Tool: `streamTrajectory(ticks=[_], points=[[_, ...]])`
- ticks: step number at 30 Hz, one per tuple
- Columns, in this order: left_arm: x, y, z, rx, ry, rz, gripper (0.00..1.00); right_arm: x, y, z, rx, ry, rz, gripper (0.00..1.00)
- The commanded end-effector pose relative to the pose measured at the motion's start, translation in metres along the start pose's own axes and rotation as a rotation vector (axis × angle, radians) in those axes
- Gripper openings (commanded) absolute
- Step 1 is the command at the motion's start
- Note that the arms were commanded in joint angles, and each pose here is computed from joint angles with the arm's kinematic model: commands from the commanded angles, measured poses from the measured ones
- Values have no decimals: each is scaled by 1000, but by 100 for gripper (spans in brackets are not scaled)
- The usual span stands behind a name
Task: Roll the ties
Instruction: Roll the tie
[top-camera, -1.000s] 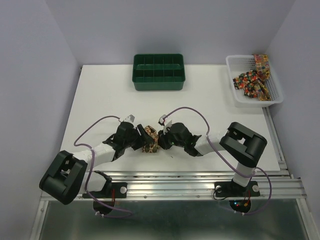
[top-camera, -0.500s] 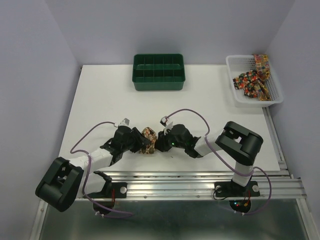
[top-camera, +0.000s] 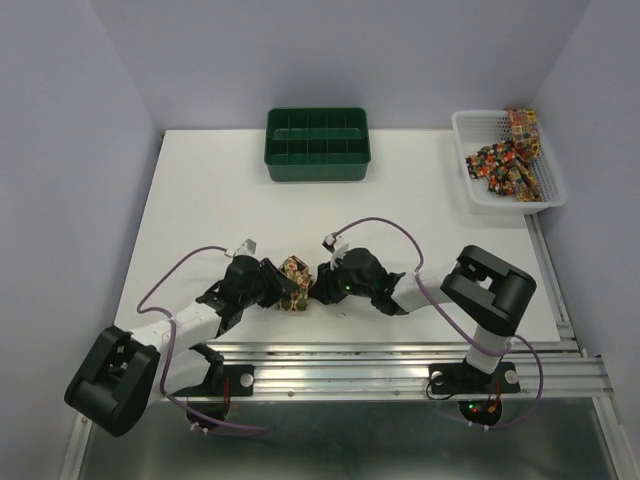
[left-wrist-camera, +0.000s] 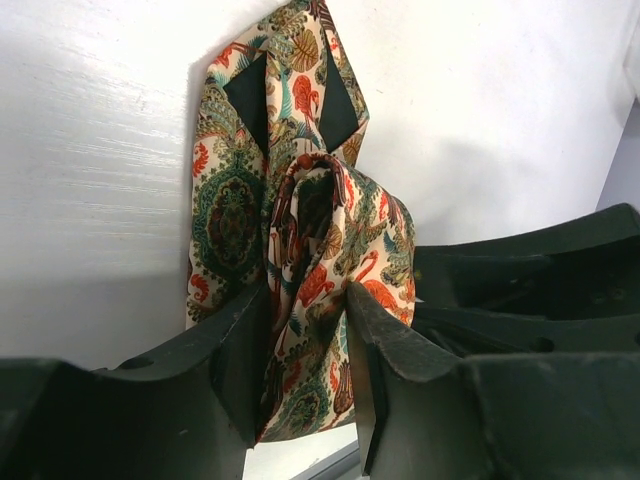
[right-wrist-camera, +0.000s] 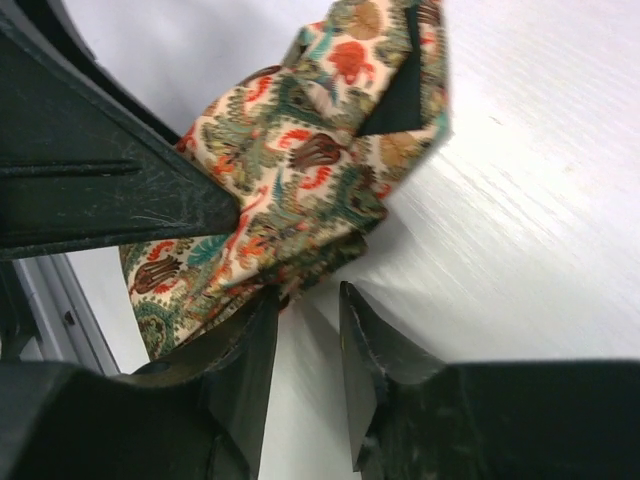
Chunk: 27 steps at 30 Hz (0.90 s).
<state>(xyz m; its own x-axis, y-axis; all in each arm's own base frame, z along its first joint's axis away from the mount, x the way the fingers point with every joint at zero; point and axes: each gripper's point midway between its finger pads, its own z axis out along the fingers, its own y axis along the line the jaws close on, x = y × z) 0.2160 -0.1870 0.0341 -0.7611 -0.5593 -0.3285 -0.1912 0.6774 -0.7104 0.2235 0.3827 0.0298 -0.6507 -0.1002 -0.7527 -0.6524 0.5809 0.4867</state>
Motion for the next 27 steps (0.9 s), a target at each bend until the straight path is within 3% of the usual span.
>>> streamTrajectory(ticks=[1,6,11,15,20,27], points=[[12,19,-3,-50,44,62,45,-6,-21,-25,177,6,-36,39],[15,19,2,-54,83,128,45,-38,-37,-46,332,-58,-63,47],[10,0,8,10,105,266,42,-69,-48,-49,400,-115,-60,47],[9,-17,15,86,128,346,40,-86,-58,-41,399,-120,-47,47],[8,-20,22,71,152,337,22,-106,-58,-19,371,-138,-131,50],[12,-3,17,26,142,300,22,-100,-47,18,256,-39,-213,54]])
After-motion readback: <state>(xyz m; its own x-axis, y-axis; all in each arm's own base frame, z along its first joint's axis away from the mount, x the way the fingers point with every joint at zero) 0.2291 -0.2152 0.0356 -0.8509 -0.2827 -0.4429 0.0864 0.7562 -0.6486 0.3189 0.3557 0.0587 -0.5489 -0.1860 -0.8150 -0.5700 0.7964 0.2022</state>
